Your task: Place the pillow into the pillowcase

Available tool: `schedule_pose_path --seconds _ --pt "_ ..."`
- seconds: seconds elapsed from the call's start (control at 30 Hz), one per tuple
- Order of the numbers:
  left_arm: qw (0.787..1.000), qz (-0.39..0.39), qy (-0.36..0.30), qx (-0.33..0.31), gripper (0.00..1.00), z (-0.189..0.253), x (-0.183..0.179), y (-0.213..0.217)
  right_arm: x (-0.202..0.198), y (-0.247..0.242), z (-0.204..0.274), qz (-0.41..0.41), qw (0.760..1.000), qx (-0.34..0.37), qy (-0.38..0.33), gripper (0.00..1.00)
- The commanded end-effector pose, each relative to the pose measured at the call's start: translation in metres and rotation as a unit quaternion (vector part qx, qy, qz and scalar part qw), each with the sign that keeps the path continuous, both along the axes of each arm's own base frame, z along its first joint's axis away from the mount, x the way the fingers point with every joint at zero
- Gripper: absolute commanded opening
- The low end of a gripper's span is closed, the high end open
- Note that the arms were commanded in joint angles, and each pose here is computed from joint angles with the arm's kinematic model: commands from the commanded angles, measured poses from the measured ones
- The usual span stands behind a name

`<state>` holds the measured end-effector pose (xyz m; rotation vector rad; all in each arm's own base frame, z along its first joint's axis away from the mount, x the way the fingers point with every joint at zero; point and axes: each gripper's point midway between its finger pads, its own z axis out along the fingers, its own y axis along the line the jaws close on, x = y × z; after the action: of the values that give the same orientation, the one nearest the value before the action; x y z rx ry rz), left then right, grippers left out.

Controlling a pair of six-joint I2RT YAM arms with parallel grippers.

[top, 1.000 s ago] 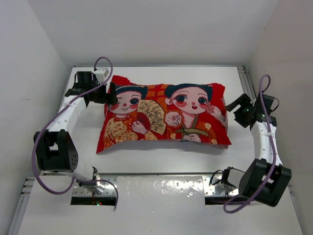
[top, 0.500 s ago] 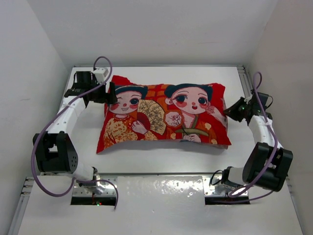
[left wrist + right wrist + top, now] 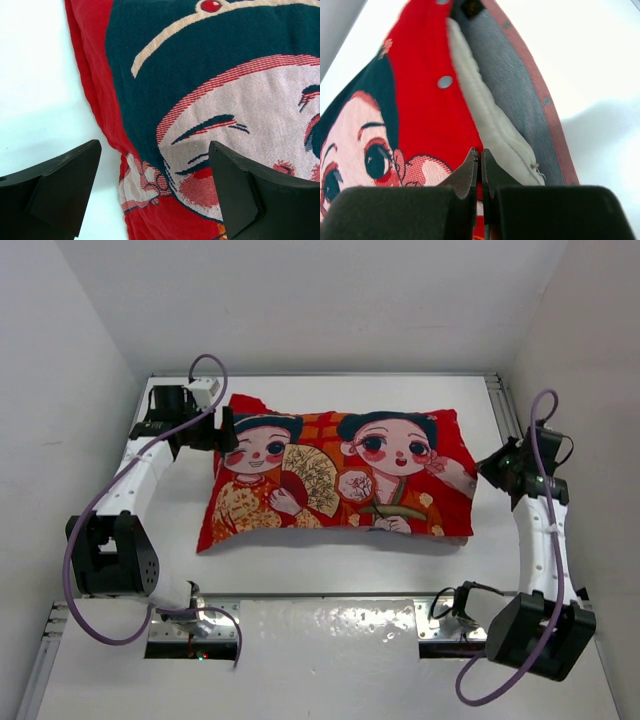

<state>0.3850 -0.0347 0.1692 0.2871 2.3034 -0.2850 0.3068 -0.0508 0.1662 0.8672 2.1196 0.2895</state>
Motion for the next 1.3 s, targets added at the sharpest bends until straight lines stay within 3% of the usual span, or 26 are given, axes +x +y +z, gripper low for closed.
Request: schedule_pose_path --seconds 0.0,0.1,0.23,0.3,0.33,0.37,0.53,0.7,0.87,1.27 --pt "0.999 0.007 -0.046 0.002 0.87 0.033 0.009 0.005 -0.022 -0.016 -0.026 -0.064 0.996 0.032 0.059 0.00" --pt "0.999 0.012 -0.048 0.008 0.87 0.034 0.011 0.008 -0.033 -0.023 -0.039 -0.099 0.987 0.076 0.100 0.00" --pt "0.998 0.016 -0.055 0.010 0.87 0.039 0.012 0.011 -0.040 -0.052 -0.032 -0.143 0.983 0.056 0.103 0.00" --pt "0.998 0.018 -0.056 0.011 0.87 0.040 0.010 0.013 -0.032 -0.053 -0.021 -0.116 0.988 0.051 0.090 0.42" --pt "0.998 0.020 -0.059 0.011 0.87 0.041 0.010 0.014 -0.027 -0.054 -0.010 -0.107 0.990 0.044 0.079 0.67" --pt "0.998 0.025 -0.058 0.011 0.88 0.041 0.010 0.017 -0.028 -0.054 -0.007 -0.102 0.990 0.041 0.084 0.98" --pt "0.996 0.055 -0.070 0.018 0.92 0.051 0.011 0.035 -0.037 -0.068 0.019 -0.102 0.991 -0.023 0.084 0.99" --pt "0.988 0.137 -0.064 0.041 0.94 0.046 0.006 0.078 -0.057 -0.071 0.023 -0.114 0.987 -0.060 0.094 0.99" --pt "0.976 0.201 -0.072 0.034 0.94 0.054 -0.001 0.110 -0.073 -0.070 0.015 -0.131 0.983 -0.062 0.113 0.99" --pt "0.973 0.217 -0.075 0.035 0.94 0.046 -0.030 0.113 -0.092 -0.051 0.017 -0.123 0.986 -0.050 0.105 0.99"
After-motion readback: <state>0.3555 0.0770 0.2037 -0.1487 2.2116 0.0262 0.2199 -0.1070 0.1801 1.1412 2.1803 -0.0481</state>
